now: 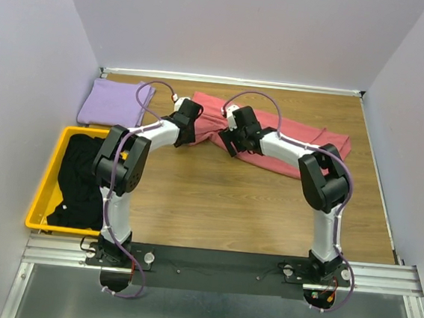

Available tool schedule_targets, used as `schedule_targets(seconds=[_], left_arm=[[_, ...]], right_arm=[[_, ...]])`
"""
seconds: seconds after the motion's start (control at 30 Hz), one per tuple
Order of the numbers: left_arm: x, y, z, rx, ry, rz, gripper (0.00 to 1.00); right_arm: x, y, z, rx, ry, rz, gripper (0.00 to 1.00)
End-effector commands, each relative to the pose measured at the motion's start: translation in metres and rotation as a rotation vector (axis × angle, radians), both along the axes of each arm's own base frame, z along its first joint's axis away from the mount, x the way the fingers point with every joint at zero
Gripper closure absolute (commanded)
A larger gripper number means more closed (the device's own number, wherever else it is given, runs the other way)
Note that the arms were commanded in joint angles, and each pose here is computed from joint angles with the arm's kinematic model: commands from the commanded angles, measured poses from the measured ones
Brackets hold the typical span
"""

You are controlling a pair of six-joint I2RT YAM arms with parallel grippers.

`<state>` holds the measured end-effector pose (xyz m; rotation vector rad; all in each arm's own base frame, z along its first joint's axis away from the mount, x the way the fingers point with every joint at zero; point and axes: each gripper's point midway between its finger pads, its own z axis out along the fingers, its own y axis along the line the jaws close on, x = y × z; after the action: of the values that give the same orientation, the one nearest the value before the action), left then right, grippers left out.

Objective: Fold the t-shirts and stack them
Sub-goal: Fold the tshirt

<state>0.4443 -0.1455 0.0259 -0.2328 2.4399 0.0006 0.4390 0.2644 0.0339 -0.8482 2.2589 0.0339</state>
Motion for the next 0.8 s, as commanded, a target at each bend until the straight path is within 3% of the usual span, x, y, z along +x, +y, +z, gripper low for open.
schedule_targets(seconds=[0.0,0.17,0.37,0.6,0.77], left_arm=[[-0.029,0.05,-0.018,0.236,0.104,0.058,0.51],[-0.05,0.077,-0.019,0.362,0.146,0.075,0.51],[-0.071,0.092,-0.01,0.382,0.143,0.099,0.51],[-0.068,0.086,0.025,0.302,0.052,0.121,0.35],[-0.061,0.074,0.06,0.19,-0.045,0.137,0.32]], right_arm=[[-0.021,-0.008,0.001,0.01,0.021,-0.038,0.16],[-0.054,-0.01,-0.01,0.007,0.072,-0.028,0.16],[-0.09,-0.006,-0.001,0.03,0.11,0.014,0.16],[-0.067,0.022,0.048,0.101,0.014,0.093,0.16],[-0.045,0.045,0.048,0.103,-0.005,0.159,0.16]])
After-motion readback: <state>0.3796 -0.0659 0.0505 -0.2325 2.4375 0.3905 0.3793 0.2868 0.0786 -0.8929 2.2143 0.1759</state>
